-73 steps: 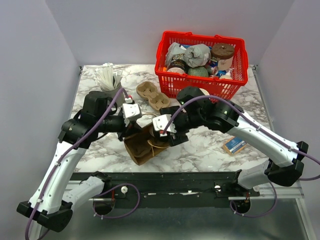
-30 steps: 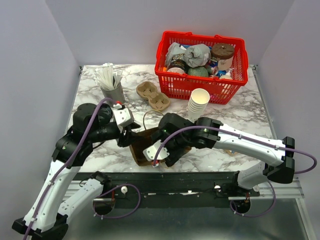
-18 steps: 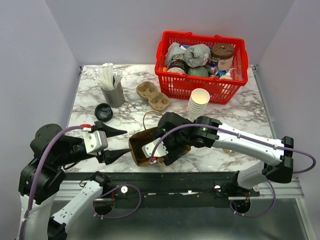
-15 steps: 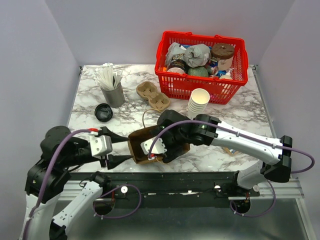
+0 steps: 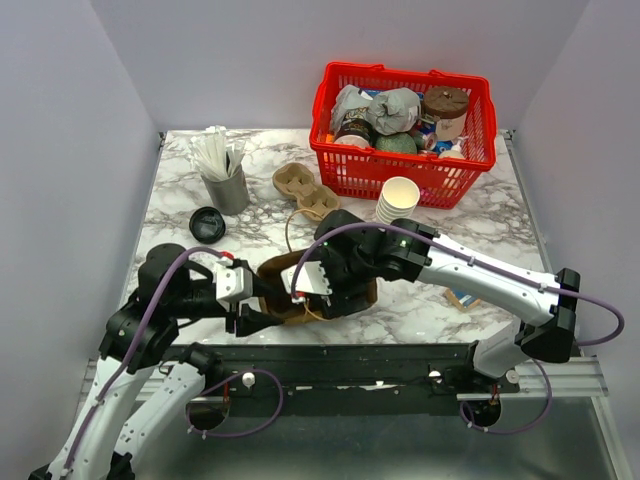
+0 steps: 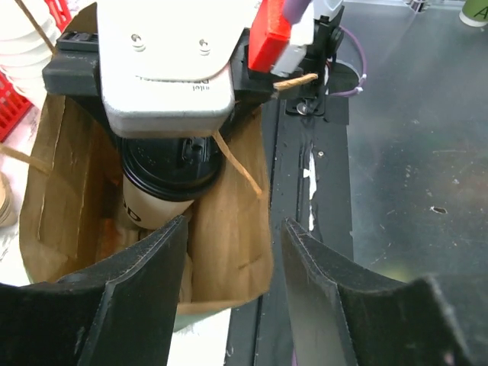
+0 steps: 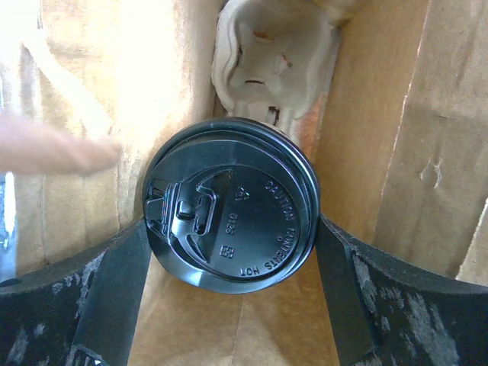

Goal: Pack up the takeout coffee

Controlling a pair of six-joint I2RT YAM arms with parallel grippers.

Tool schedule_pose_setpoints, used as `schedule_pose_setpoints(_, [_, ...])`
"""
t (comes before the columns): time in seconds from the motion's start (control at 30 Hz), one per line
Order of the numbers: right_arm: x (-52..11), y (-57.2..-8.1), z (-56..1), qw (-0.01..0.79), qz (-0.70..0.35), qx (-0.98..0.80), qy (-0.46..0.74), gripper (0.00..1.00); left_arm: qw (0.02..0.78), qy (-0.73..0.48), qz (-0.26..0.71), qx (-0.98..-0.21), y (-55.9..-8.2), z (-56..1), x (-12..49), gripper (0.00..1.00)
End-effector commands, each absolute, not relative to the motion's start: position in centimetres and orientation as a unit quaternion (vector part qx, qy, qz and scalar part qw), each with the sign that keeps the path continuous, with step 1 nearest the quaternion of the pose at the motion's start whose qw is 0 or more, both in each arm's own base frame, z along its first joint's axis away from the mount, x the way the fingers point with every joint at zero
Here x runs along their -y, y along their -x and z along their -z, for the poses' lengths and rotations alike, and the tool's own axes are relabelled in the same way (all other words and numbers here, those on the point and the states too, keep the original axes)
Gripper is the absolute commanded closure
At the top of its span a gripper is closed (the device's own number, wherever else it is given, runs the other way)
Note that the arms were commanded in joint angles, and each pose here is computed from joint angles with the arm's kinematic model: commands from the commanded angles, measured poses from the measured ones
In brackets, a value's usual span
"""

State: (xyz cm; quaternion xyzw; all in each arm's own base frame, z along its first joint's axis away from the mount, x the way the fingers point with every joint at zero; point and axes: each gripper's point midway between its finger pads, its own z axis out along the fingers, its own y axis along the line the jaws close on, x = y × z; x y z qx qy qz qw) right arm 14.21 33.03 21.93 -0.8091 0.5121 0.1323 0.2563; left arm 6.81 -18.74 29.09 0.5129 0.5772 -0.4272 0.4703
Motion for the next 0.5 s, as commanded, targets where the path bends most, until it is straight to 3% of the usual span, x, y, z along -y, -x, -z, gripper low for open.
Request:
schedule_pose_setpoints(0.0, [-33.2, -13.9, -22.2, 0.244, -0.15, -0.531, 0.798, 0.44, 0.472, -0.546, 0.439, -0.535, -7.0, -29.6, 19.6, 0.41])
schedule_pose_setpoints(0.27, [-33.8, -15.2, -22.7, 0.251, -0.152, -0.549, 0.782, 0.44, 0.424, -0.591, 0.453, -0.516, -4.6, -29.6, 19.0, 0.33])
schedule_pose_setpoints(0.47, [-34.8, -15.9, -22.8, 0.256, -0.157, -0.556, 0.775, 0.44, 0.477, -0.57, 0.366, -0.56, -7.8, -27.3, 18.1, 0.26])
